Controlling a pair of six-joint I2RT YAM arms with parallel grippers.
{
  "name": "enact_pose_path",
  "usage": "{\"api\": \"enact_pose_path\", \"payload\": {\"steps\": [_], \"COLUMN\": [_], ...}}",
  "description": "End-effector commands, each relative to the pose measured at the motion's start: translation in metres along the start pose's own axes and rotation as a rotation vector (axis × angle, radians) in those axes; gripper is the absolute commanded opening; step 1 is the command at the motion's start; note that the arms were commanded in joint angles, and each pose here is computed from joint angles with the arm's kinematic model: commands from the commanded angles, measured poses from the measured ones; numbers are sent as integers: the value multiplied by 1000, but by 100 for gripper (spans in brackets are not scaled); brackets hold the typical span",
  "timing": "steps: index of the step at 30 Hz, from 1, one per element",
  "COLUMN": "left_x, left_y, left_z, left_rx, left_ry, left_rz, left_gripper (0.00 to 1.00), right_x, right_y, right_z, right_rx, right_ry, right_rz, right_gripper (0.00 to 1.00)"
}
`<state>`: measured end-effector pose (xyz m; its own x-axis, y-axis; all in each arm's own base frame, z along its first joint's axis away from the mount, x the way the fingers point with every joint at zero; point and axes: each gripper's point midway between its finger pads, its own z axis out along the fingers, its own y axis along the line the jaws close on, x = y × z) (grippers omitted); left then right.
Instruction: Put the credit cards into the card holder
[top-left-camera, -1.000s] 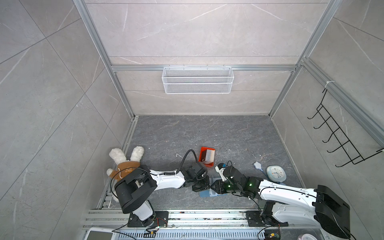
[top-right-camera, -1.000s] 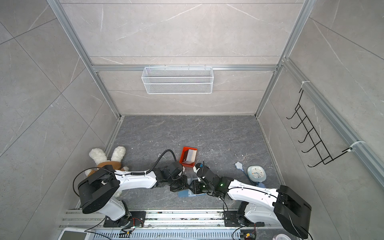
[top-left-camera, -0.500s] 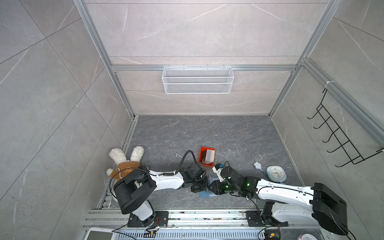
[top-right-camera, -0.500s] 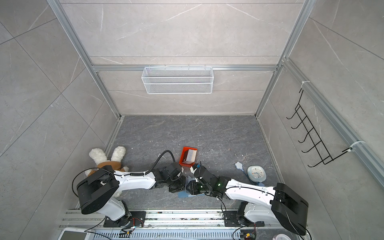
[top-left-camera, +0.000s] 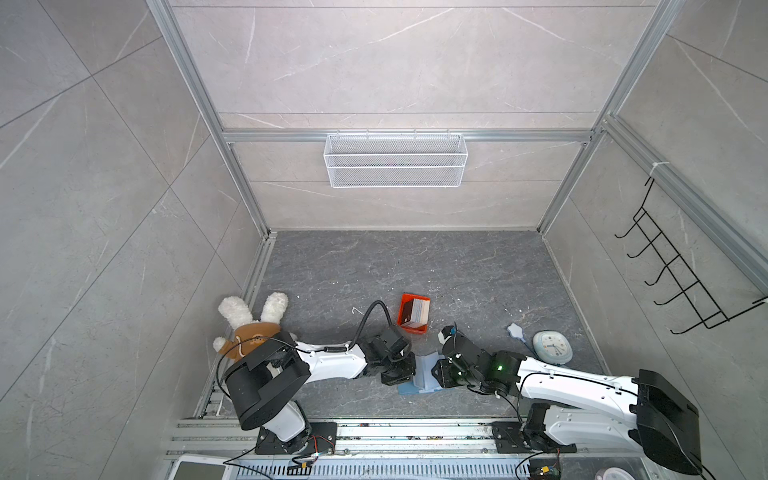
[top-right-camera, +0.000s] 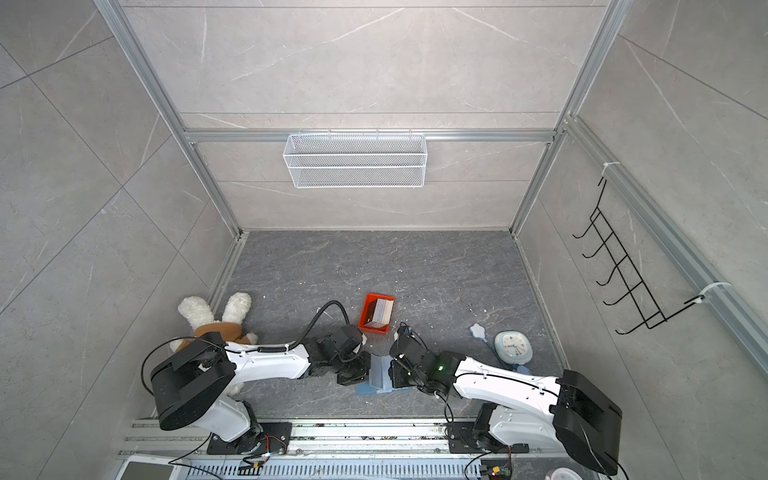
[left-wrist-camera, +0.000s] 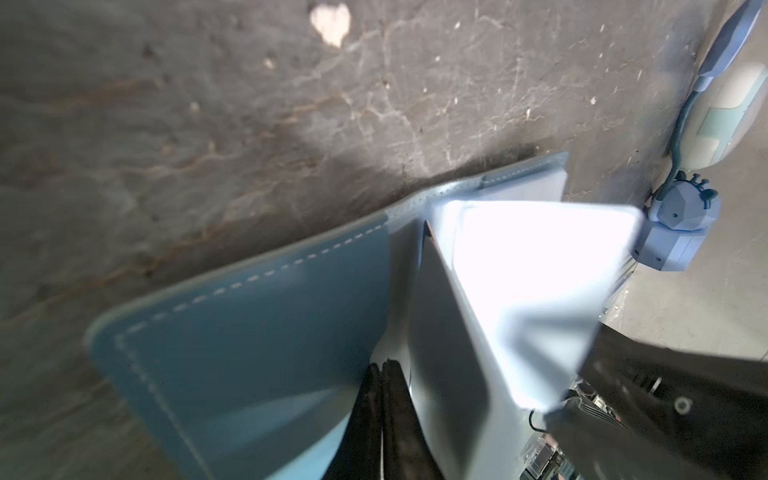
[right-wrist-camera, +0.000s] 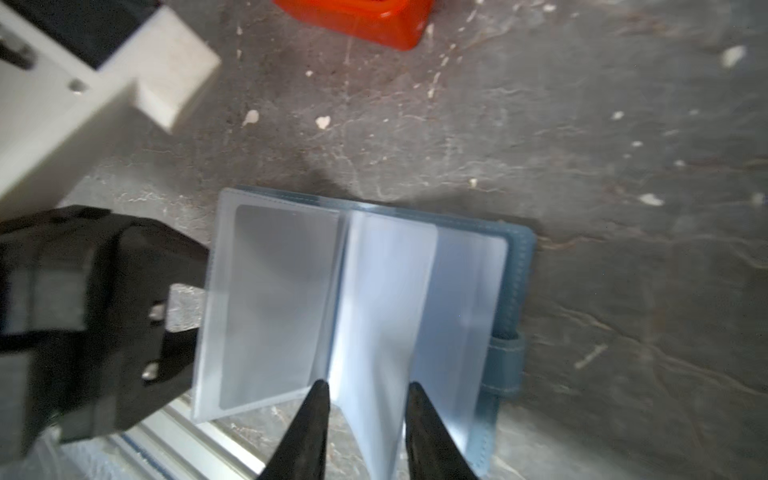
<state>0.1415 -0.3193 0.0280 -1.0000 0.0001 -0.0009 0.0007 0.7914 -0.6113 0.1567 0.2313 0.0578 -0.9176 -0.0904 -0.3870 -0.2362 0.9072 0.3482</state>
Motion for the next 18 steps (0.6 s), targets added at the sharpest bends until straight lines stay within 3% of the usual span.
{"api": "enact_pose_path", "payload": {"steps": [1,9,18], "left_x": [-5,-15,-25], "left_y": [6,22,-13], "left_z": [-16,-52,-67], "left_rx": [-9,-23,48], "left_ry": [-42,-101,-133], "left_rz": [-9,-1,96], "left_gripper": [9,11,11], "right_x": [-5,-16,-12], "right_y": [-20,-24,-38], "right_z": [-13,-27,-18], "right_rx": [118,125,117], "right_ry": [-36,-99,-50], "right_rz": [7,0,14], "right_gripper": [33,33,34]}}
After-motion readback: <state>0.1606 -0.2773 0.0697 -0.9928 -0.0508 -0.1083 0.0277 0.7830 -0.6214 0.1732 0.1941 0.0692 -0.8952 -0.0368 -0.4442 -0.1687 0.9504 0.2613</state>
